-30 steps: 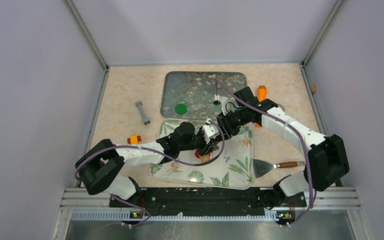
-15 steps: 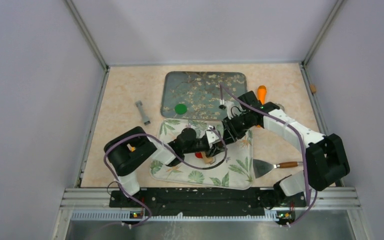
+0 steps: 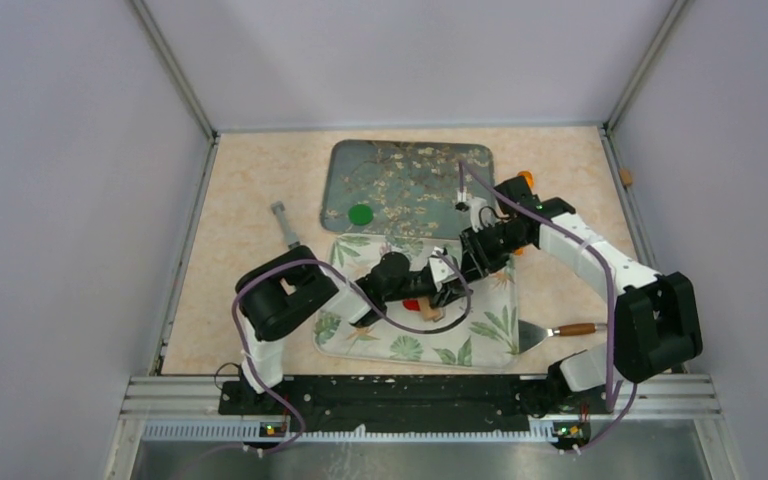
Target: Roll out the dumpling wrappers from the dough
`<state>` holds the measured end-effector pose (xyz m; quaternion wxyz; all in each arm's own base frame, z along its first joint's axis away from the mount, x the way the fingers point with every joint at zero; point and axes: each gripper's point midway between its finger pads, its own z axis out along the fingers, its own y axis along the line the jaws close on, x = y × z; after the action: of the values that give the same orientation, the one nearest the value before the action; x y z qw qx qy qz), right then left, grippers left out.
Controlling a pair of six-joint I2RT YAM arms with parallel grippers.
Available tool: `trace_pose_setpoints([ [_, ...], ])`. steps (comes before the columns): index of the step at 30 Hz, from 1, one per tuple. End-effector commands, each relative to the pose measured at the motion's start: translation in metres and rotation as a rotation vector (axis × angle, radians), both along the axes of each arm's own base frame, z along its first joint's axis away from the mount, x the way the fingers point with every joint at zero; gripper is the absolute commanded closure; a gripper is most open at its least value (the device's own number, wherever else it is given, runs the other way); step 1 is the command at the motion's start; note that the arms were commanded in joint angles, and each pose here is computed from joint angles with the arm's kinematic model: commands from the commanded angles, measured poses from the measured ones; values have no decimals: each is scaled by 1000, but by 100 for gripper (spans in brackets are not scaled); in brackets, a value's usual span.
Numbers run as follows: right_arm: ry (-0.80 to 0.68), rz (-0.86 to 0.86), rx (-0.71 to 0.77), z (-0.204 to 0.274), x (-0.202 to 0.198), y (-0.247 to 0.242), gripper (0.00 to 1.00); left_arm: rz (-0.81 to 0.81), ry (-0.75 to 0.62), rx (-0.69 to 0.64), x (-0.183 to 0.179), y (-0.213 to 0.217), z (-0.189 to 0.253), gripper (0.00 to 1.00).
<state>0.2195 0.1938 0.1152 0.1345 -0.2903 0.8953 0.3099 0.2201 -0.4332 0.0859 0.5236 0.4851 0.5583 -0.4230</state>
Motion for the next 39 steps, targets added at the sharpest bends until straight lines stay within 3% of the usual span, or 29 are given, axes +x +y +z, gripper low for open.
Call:
trace_pose_setpoints([
  [1,-70,-49,-105,3,16,-17,100,62,153,151,3,-1,-46,100],
  [5,-71,-84,-116,11,21,-30,100,14,167,152,-1,-6,-29,100],
  [10,-71,-43,57,49,23,-9,100,38,169,138,20,5,12,100],
  [22,-58,-66,-86,7,40,-17,100,24,173,312,26,58,2,100],
  [29,-104,-53,-99,40,46,-15,100,41,146,243,27,40,5,100],
  [30,-113,-52,-99,44,46,-16,100,47,149,227,29,37,9,94],
  [33,-114,-29,-77,48,40,-15,100,42,147,212,29,35,16,50],
  [35,-111,-31,-67,46,37,-14,100,15,117,234,27,41,15,41],
  [39,-96,-72,-62,44,39,-16,100,-4,22,227,30,52,20,39],
])
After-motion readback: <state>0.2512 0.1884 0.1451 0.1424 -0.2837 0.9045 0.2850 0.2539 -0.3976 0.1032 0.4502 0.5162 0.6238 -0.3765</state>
